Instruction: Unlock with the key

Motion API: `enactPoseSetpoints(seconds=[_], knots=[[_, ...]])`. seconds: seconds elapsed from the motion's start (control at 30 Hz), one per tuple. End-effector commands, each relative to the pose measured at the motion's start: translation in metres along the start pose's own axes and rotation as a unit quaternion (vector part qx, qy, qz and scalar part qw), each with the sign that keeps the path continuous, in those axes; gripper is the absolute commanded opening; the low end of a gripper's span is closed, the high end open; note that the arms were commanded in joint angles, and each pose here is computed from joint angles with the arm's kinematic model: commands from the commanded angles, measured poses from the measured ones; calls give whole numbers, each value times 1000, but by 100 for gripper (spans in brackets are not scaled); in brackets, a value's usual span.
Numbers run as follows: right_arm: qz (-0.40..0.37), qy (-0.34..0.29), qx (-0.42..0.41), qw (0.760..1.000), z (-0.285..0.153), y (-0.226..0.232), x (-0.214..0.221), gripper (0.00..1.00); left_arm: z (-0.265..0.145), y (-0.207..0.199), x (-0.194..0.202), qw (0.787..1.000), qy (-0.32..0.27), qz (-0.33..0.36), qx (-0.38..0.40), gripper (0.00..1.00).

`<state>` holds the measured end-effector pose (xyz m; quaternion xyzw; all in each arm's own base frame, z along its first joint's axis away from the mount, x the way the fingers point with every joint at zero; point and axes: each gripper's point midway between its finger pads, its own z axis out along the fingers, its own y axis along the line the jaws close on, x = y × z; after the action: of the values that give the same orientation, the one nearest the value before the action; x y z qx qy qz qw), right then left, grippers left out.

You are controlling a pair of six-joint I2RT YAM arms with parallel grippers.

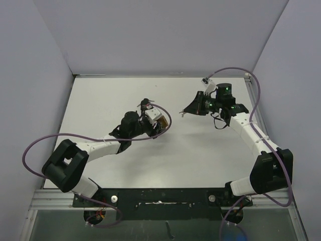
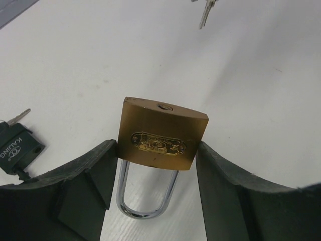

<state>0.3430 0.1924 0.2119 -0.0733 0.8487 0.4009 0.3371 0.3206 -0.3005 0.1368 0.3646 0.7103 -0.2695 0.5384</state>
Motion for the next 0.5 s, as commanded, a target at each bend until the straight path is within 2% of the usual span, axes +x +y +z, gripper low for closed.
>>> enactPoseSetpoints(seconds=[0.0, 0.47], knots=[[-60, -29, 3, 998, -7, 27, -19, 0, 3, -6, -71, 987, -143, 71, 27, 0], [-93, -22, 4, 995, 2, 52, -4, 0, 3, -8, -79, 980, -174, 89, 38, 0]])
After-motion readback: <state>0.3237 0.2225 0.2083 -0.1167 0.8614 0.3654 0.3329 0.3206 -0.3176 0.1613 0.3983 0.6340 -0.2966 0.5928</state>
